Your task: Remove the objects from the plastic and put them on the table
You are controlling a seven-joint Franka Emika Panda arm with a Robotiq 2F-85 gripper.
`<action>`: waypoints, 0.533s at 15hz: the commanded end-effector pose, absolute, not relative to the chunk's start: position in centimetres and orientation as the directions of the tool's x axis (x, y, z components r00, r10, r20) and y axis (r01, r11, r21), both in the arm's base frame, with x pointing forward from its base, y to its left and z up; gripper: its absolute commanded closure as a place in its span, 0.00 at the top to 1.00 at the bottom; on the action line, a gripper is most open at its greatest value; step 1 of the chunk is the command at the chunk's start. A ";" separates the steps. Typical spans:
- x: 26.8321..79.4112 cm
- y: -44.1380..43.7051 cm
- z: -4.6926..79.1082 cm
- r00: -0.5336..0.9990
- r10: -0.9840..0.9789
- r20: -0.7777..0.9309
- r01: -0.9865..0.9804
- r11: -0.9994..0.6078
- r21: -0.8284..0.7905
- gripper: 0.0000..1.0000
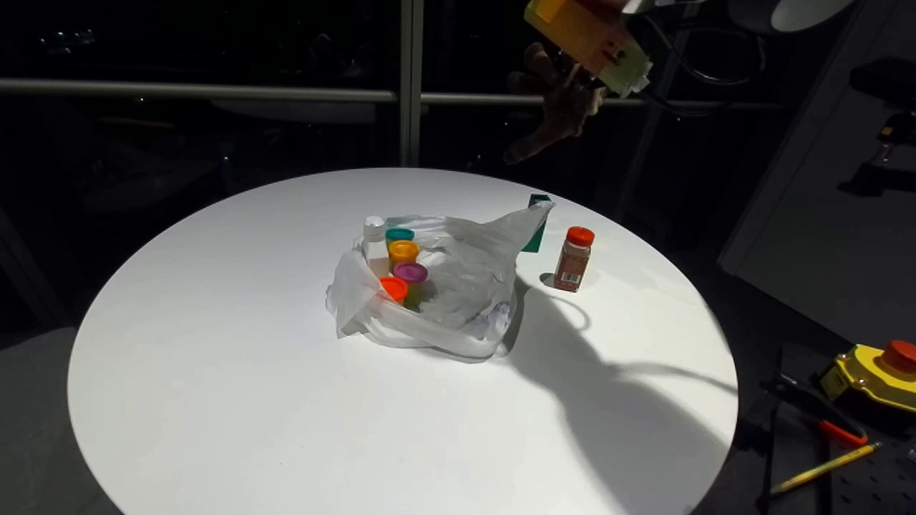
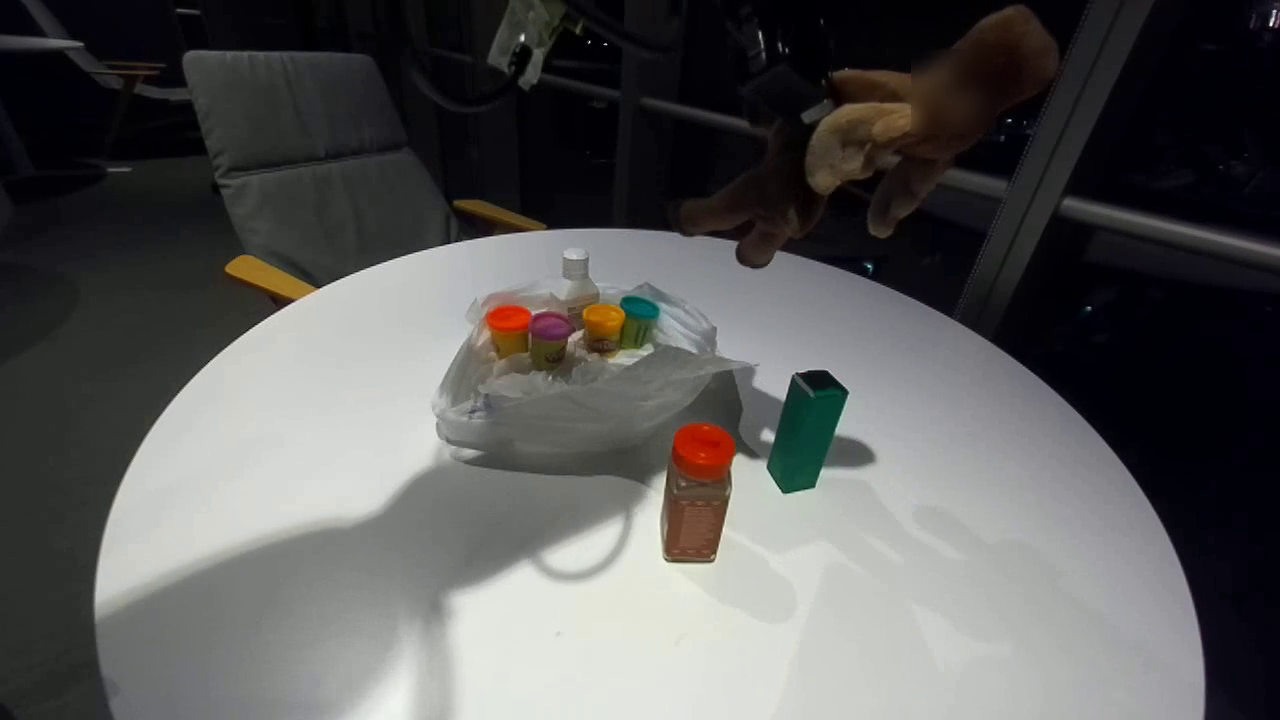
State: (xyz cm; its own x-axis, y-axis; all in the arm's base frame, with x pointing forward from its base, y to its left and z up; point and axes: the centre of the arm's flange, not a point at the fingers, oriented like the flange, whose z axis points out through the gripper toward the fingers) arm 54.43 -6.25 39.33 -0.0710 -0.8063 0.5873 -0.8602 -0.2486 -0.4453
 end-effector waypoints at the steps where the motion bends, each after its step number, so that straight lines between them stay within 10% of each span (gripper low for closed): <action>1: 47.3 -5.6 39.5 -0.118 -0.825 0.553 -0.916 -0.125 -0.382 0.03; 8: 41.1 -5.6 37.8 -0.133 -0.871 0.472 -0.970 0.017 -0.242 0.03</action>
State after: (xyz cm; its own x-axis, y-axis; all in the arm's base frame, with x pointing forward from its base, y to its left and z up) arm 44.91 -5.50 36.79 -0.1497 -0.8305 0.5365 -0.9615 -0.0041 -0.2746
